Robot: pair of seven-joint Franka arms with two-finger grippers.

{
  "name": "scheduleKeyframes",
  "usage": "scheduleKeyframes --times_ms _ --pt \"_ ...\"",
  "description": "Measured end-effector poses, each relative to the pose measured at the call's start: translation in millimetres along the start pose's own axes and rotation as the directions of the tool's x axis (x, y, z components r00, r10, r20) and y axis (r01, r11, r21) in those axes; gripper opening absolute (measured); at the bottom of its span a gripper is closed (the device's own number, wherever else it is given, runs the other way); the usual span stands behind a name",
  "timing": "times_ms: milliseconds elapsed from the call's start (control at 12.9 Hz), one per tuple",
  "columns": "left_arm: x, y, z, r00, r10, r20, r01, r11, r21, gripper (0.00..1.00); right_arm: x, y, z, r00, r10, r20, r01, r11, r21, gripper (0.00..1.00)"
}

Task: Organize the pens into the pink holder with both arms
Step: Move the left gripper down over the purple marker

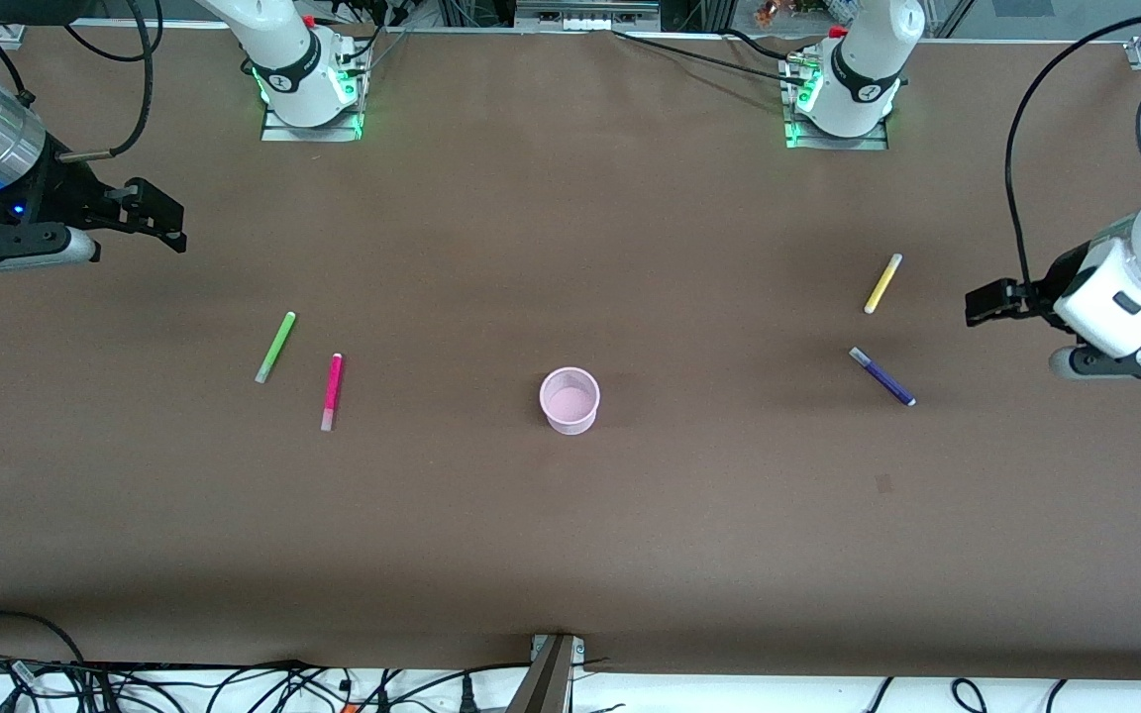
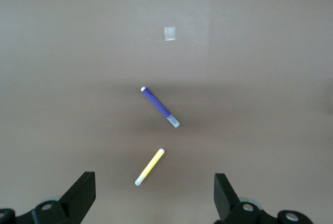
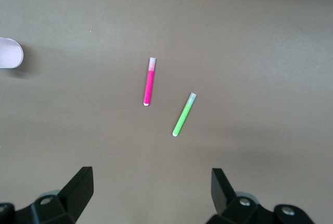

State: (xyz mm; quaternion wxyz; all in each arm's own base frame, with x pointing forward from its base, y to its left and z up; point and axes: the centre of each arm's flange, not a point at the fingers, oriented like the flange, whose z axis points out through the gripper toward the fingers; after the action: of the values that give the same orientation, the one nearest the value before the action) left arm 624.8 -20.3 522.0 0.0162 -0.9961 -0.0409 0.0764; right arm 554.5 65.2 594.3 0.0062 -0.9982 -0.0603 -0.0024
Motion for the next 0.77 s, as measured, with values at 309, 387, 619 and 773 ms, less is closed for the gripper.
scheduleKeyframes --times_ms 309,387,619,773 --pt "22.0 -2.4 70.1 0.989 -0.148 0.006 0.148 0.989 -0.004 1.00 1.1 -1.0 -1.0 1.000 0.001 -0.011 -0.001 1.000 0.009 1.00" --pt "24.7 -3.2 96.2 0.982 -0.189 0.003 0.189 0.982 -0.006 1.00 1.6 -1.2 -1.4 1.000 0.001 -0.015 0.000 1.000 0.010 1.00" --pt "22.5 -5.2 175.8 0.951 -0.309 0.015 0.309 0.951 -0.006 1.00 2.0 -1.4 -1.7 1.000 0.001 -0.019 0.000 1.000 0.011 1.00" --pt "22.8 -10.5 216.9 0.914 -0.404 0.032 0.404 0.915 -0.001 1.00 2.2 -1.6 -1.8 1.000 0.000 -0.021 0.000 1.000 0.011 1.00"
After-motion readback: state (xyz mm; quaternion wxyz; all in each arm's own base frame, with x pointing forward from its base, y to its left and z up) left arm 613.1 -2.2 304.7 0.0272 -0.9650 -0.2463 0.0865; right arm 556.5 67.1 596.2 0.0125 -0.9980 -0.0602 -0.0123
